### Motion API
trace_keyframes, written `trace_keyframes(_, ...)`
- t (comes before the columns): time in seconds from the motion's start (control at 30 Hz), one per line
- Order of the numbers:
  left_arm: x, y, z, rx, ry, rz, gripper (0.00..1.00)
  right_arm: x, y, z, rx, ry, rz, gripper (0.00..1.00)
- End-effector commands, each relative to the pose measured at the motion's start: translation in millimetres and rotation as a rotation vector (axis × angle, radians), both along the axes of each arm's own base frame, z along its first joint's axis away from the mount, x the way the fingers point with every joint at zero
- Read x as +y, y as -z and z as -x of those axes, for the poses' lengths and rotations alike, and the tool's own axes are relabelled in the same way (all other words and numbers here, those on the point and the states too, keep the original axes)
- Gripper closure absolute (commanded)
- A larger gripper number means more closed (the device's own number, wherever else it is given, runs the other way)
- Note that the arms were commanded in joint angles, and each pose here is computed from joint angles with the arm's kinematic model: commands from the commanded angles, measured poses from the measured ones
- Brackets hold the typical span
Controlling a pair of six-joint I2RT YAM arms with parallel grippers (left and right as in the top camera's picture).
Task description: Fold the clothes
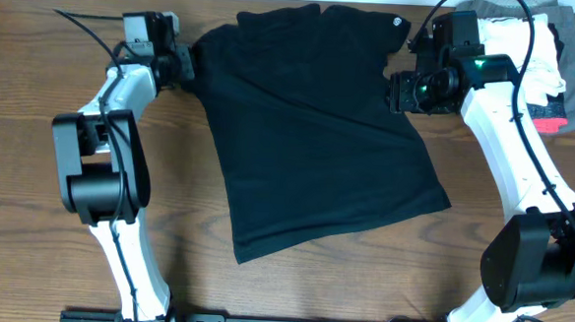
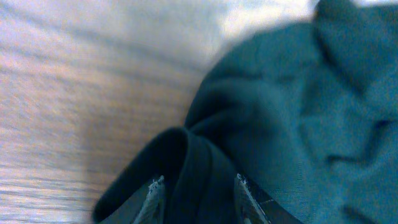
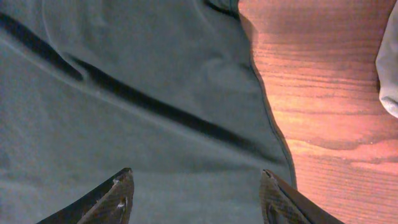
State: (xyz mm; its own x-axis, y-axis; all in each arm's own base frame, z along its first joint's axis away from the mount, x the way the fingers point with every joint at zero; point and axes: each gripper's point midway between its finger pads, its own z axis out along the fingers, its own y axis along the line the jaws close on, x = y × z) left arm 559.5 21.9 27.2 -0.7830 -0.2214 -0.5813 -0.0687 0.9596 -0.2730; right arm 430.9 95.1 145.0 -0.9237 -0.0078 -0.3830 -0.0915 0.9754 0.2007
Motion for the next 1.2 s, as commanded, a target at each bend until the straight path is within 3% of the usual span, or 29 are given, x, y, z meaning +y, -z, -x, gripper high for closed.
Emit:
trace_keyframes(0.0, 3, 19, 1, 0.032, 0.011, -0.016, 0.68, 1, -2, 0, -0.01, -0.039, 0.021, 0.37)
trace_keyframes(0.17, 11, 20, 1, 0.039, -0.016, -0.047, 0.94, 1, -1, 1, -0.009, -0.04, 0.022, 0.37)
trace_keyframes(0.37, 39, 14, 15, 0.089, -0.1, -0.054, 0.94, 1, -2, 0, -0.012, -0.04, 0.021, 0.35)
trace_keyframes(0.77, 136, -3, 92, 0.301, -0.434, 0.021, 0.94, 15, 3, 0, -0.026, -0.068, 0.018, 0.32)
trace_keyframes(1.07, 170, 5, 137, 0.425, -0.532, 0.061, 0.94, 30, 42, 32, 0.095, -0.062, 0.01, 0.36)
trace_keyframes(1.17, 186, 8, 157, 0.478, -0.658, 0.081, 0.94, 35, 61, 48, 0.145, -0.071, 0.014, 0.37)
